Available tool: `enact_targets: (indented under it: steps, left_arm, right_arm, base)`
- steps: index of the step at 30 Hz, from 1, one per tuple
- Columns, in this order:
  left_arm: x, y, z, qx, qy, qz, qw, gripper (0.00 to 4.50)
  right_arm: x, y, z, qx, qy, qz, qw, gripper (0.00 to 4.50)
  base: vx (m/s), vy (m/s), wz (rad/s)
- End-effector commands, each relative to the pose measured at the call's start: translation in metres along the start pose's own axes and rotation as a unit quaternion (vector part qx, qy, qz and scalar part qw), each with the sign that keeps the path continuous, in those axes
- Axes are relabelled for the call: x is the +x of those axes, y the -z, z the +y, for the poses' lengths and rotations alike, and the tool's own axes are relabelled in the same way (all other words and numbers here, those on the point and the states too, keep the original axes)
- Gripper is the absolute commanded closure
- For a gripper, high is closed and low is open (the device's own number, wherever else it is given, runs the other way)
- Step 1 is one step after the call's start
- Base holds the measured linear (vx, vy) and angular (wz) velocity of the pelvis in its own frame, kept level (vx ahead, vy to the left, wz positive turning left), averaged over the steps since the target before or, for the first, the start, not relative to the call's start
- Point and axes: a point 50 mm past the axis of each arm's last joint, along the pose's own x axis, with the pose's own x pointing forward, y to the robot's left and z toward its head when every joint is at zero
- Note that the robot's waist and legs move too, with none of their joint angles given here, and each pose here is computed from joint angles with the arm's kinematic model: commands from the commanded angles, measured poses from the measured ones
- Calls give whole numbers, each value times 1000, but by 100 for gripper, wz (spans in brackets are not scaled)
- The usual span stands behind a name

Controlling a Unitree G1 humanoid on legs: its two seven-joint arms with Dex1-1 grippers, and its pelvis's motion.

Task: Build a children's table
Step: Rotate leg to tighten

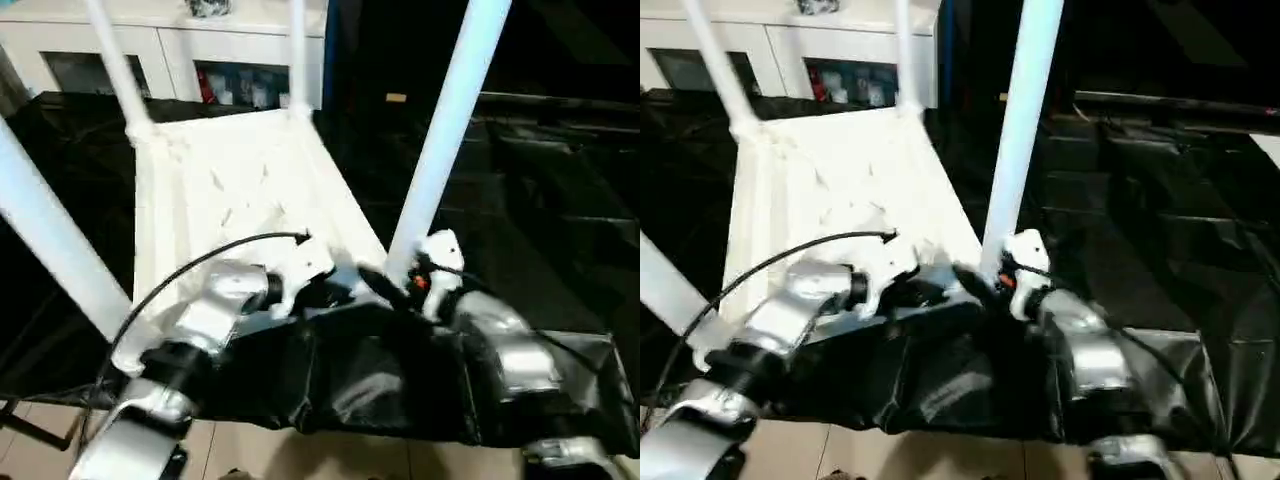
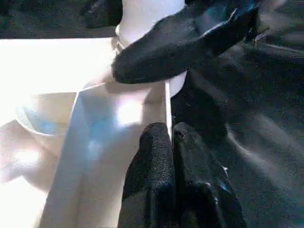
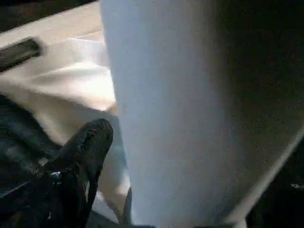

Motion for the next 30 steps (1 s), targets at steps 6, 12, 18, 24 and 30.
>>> enact_targets:
  steps: [6,12,18,24,30]
  left_arm:
    - [-4,-9,-10,43,90,-10,995,450]
    - [-17,-6,-4,41,100,7,994,450]
    - [-20,-6,-3,40,107,10,993,450]
    - [-22,-4,-4,36,112,12,993,450]
    - [-23,-3,-4,34,108,13,993,450]
  right_arm:
    - [-9,-4,12,-21,-173,37,984,58]
    - [-15,-1,14,-37,-257,91,961,83]
    - [-13,1,13,-39,-270,104,956,124]
    - [-13,1,12,-44,-272,106,955,179]
    - [-11,6,15,-47,-279,111,953,217]
  base:
    - [0,0,0]
    - [0,0,0]
    - [0,0,0]
    - [0,0,0]
    - [0,0,0]
